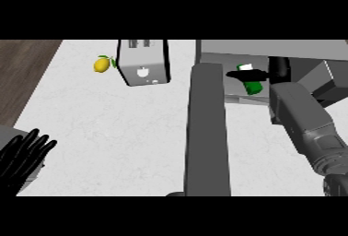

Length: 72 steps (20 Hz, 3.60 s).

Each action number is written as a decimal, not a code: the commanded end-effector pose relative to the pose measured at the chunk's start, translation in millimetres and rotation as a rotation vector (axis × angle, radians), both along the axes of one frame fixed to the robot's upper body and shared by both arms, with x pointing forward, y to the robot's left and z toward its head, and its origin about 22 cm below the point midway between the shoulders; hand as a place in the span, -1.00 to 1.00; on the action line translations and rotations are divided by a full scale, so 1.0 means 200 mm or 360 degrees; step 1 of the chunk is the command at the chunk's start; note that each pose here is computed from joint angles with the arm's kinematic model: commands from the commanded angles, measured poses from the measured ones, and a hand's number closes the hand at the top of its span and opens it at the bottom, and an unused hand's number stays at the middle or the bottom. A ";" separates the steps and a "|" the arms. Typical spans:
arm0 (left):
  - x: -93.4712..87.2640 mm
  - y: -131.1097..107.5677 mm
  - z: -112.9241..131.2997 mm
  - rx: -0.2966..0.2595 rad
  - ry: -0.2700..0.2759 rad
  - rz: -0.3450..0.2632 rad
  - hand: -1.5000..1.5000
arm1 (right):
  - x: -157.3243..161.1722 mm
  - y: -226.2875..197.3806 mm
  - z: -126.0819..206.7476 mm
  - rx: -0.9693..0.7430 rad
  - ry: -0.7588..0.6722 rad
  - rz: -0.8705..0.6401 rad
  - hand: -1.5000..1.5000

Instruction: Pick up the milk, place it into the microwave and close the microwave

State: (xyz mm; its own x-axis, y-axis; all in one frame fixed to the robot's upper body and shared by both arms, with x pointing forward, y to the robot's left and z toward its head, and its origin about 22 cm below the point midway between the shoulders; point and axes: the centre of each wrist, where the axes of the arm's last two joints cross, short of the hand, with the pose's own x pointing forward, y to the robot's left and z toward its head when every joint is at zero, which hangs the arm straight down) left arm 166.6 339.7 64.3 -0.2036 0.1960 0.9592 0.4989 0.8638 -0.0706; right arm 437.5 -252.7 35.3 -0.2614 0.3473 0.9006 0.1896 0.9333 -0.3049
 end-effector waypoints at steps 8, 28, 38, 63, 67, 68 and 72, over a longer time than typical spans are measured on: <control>0.04 -0.15 -0.16 0.0118 0.0117 -0.0340 -1.00 | -0.16 0.13 -0.30 0.0568 0.0062 0.0390 -1.00; 0.35 -0.49 -0.29 0.0342 0.0093 -0.0379 1.00 | -1.04 -0.11 -1.02 0.0558 0.0269 0.0279 -1.00; 0.47 -0.74 -0.36 0.0556 0.0009 -0.0538 1.00 | -1.47 -0.41 -0.99 0.0570 0.0185 0.0217 -1.00; 0.21 -1.59 -0.54 0.0646 -0.0082 -0.0640 1.00 | -1.60 -0.38 -0.22 0.0676 -0.0108 0.0802 -1.00; 0.24 -1.64 -0.49 0.0615 -0.0085 -0.0519 1.00 | -1.62 -0.39 -0.11 0.0644 -0.0098 0.0873 -1.00; 0.24 -1.64 -0.49 0.0627 -0.0100 -0.0475 1.00 | -1.60 -0.37 -0.11 0.0625 -0.0085 0.0905 -1.00; 0.27 -1.67 -0.48 0.0605 -0.0140 -0.0339 1.00 | -1.60 -0.33 -0.07 0.0650 -0.0053 0.0961 -1.00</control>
State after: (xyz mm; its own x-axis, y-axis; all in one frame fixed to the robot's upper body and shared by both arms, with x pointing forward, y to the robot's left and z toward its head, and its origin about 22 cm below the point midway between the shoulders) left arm 230.0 26.2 -37.9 -0.2476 -0.1743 0.9531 0.6620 0.6878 0.2977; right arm 117.8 -324.0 12.9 -0.3411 -0.2080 0.9167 -0.3380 0.9371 0.0869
